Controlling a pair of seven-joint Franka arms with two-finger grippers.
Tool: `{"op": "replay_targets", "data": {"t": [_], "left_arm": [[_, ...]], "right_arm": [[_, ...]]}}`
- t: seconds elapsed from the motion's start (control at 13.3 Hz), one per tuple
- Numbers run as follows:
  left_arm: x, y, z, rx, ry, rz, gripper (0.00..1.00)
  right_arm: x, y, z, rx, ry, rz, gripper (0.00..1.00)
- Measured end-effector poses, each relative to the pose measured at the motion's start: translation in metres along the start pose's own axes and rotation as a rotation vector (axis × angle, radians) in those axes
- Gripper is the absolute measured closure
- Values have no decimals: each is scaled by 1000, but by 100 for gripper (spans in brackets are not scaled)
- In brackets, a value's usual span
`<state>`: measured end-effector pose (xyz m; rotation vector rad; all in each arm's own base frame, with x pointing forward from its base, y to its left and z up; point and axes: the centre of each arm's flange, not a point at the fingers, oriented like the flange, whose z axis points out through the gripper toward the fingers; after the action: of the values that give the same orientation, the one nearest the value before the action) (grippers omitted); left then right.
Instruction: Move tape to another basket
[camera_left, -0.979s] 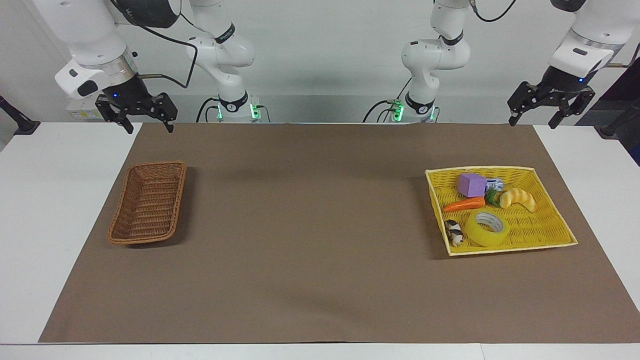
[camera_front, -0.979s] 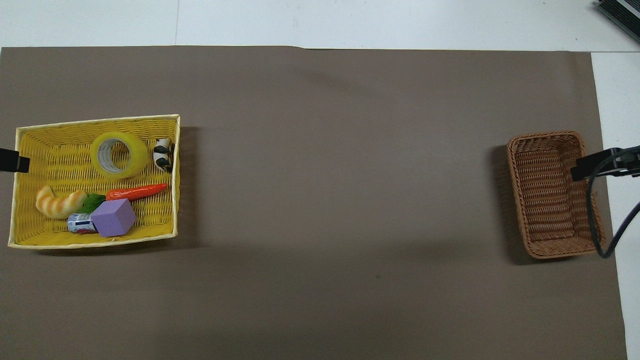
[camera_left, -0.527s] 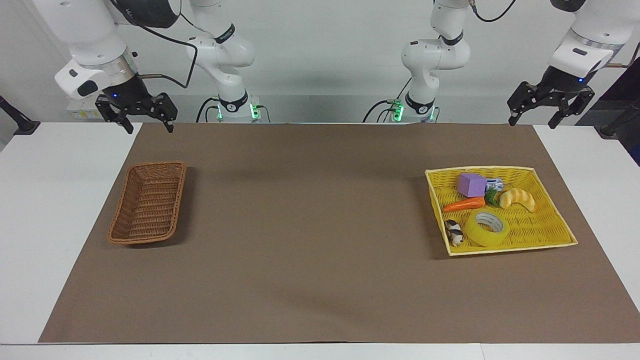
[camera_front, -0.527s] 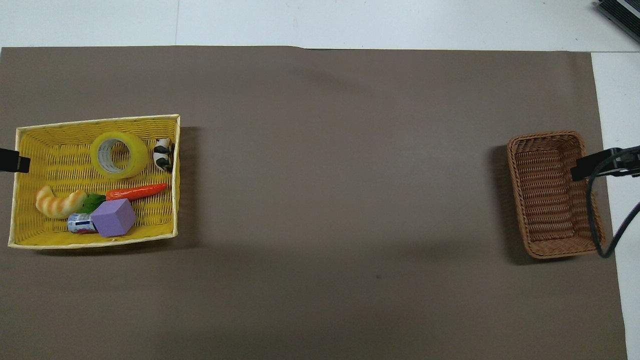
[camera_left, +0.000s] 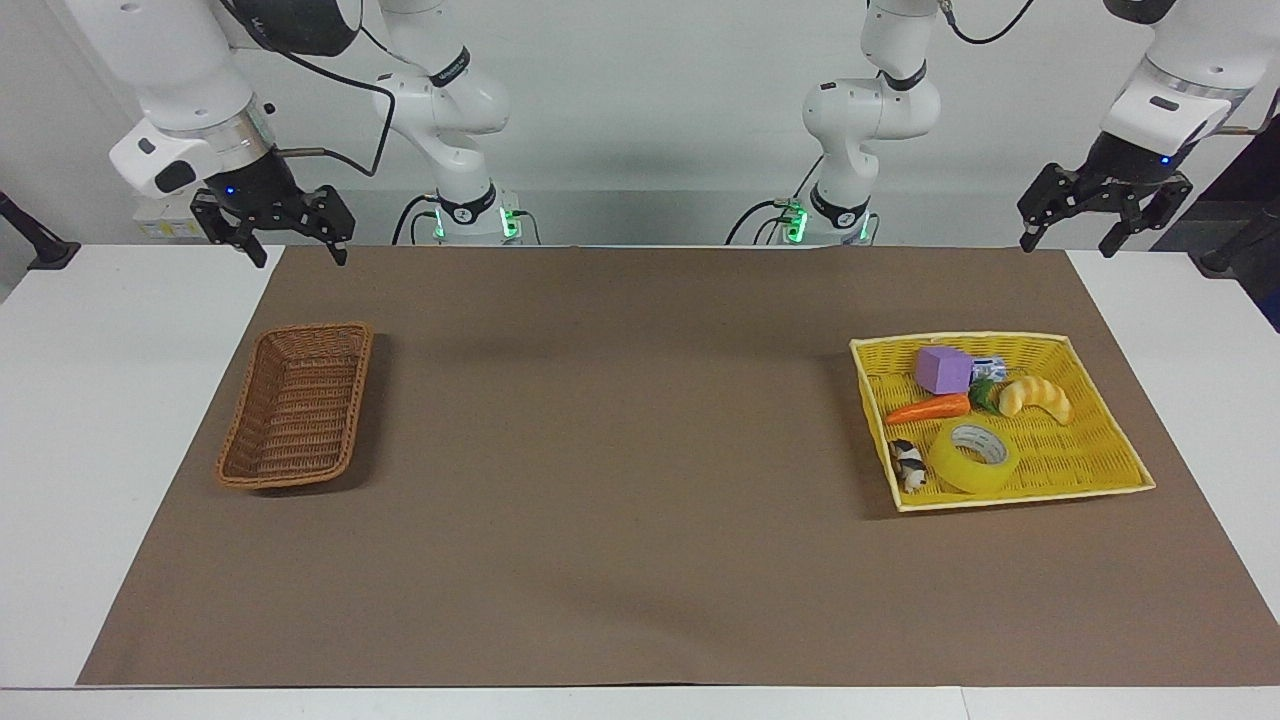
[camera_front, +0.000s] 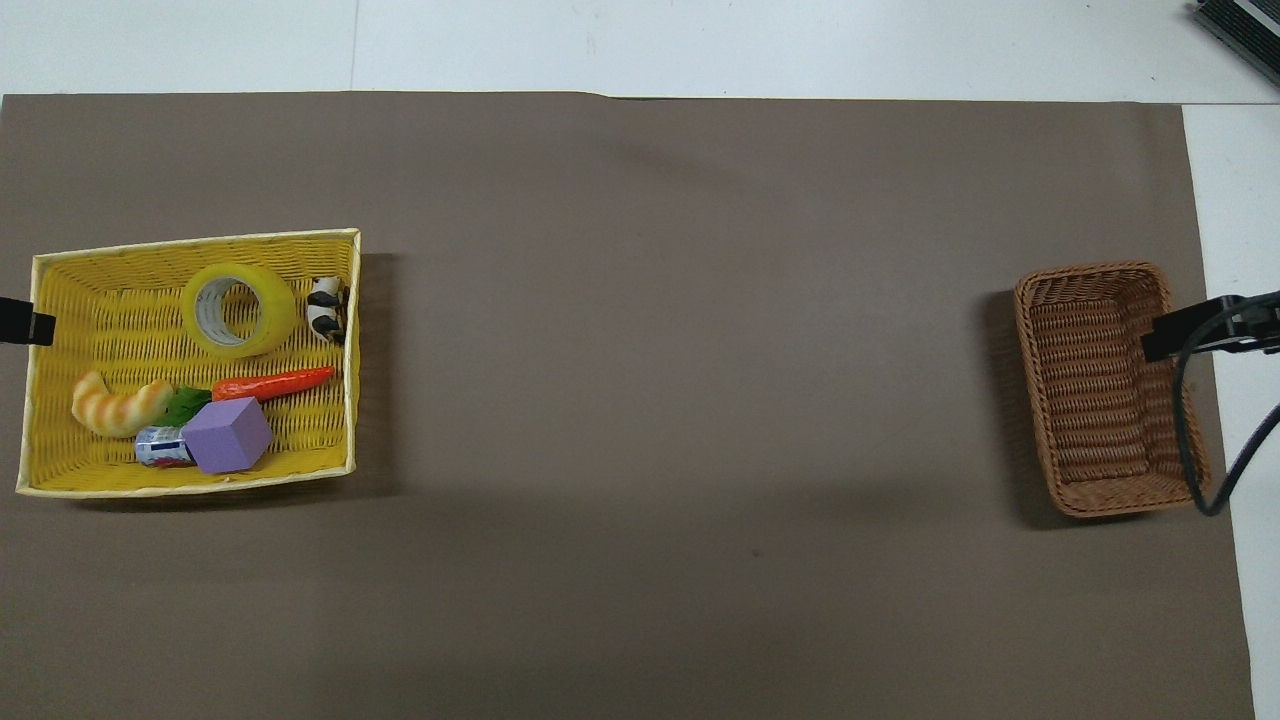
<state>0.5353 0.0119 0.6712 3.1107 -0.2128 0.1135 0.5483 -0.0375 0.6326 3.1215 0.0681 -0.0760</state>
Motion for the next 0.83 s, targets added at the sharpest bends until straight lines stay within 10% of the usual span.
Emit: {"op": "replay_targets", "data": {"t": [0.83], "left_arm": [[1, 3, 0, 0, 2, 4, 0]], "right_arm": [[0, 0, 0, 0, 0, 0, 0]]}}
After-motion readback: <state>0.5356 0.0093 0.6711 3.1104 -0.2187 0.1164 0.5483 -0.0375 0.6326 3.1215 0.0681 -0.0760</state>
